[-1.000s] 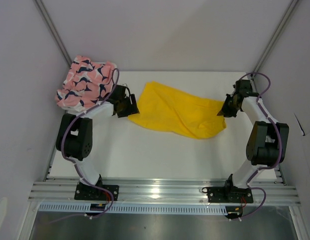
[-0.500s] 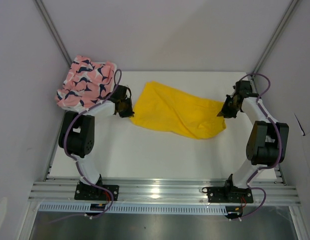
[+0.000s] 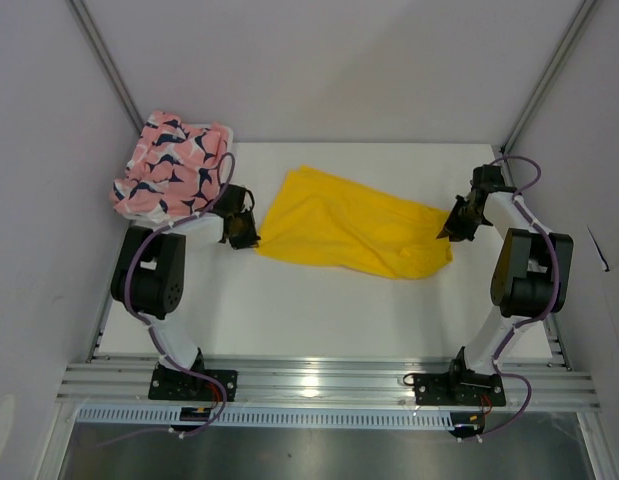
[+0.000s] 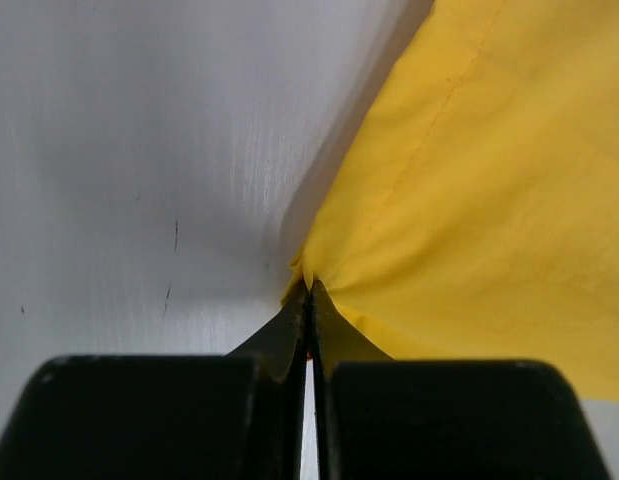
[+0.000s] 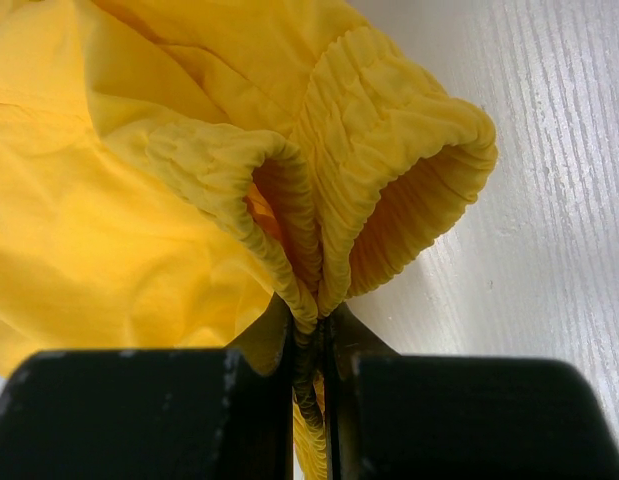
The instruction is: Fold and stack the shorts
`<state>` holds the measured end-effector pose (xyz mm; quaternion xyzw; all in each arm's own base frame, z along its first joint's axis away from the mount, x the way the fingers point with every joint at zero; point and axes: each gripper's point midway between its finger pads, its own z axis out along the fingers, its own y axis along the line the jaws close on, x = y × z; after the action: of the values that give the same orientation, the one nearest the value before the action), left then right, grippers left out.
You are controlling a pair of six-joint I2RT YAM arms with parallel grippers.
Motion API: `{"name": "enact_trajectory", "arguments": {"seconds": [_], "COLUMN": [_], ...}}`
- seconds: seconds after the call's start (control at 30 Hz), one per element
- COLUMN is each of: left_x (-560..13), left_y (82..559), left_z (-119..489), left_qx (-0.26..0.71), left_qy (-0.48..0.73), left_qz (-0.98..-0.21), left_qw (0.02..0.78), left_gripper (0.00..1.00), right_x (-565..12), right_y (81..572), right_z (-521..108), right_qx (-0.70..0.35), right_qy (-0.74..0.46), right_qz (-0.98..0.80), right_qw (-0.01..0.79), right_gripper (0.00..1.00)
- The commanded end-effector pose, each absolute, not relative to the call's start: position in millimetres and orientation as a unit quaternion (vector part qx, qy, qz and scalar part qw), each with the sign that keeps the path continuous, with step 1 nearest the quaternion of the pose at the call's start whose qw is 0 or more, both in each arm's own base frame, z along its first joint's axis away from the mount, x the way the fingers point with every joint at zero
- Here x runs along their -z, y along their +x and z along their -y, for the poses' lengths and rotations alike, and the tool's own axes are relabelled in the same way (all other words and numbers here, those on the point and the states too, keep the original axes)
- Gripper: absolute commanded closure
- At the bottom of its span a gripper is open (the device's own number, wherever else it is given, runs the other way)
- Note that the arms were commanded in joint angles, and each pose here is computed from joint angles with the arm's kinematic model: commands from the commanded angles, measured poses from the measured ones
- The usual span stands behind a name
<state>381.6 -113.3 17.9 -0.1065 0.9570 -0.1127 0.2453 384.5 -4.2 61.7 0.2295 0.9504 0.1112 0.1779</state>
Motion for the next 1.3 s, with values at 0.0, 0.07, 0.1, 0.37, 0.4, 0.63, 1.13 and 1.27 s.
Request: {"name": "enact_trajectory", "arguments": {"seconds": [0.0,0.07,0.1,0.37,0.4,0.63,1.13,1.27], "left_x": [-27,-27,-26,-33,-33,-62,-140,-148], "left_y": [381,380,380,379,377,340,345,361], "left_z": [102,102,102,94,95,81,175,222], "left_qx": [0.095,0.096,0.096,0.08,0.081,0.095,0.2,0.25], "left_qy": [-0.12,-0.12,-0.12,-0.126,-0.126,-0.161,-0.082,-0.065], "left_qz": [-0.952,-0.951,-0.952,-0.949,-0.95,-0.92,-0.881,-0.868], "left_qw": [0.265,0.267,0.266,0.278,0.274,0.343,0.422,0.423], "left_gripper": [1.0,1.0,1.0,1.0,0.98,0.38,0.23,0.23], "right_x": [-74,-74,-74,-78,-79,-85,-159,-166], "right_y": [399,400,400,400,400,394,393,389], "right_z": [16,17,17,20,19,-10,-57,-62], "right_qx": [-0.105,-0.103,-0.106,-0.108,-0.108,-0.09,-0.119,-0.127], "right_qy": [0.245,0.248,0.248,0.251,0.246,0.182,0.125,0.117], "right_qz": [-0.943,-0.942,-0.941,-0.94,-0.941,-0.96,-0.957,-0.957], "right_qw": [0.201,0.202,0.203,0.203,0.204,0.192,0.233,0.235], "right_gripper": [1.0,1.0,1.0,1.0,1.0,1.0,1.0,1.0]}}
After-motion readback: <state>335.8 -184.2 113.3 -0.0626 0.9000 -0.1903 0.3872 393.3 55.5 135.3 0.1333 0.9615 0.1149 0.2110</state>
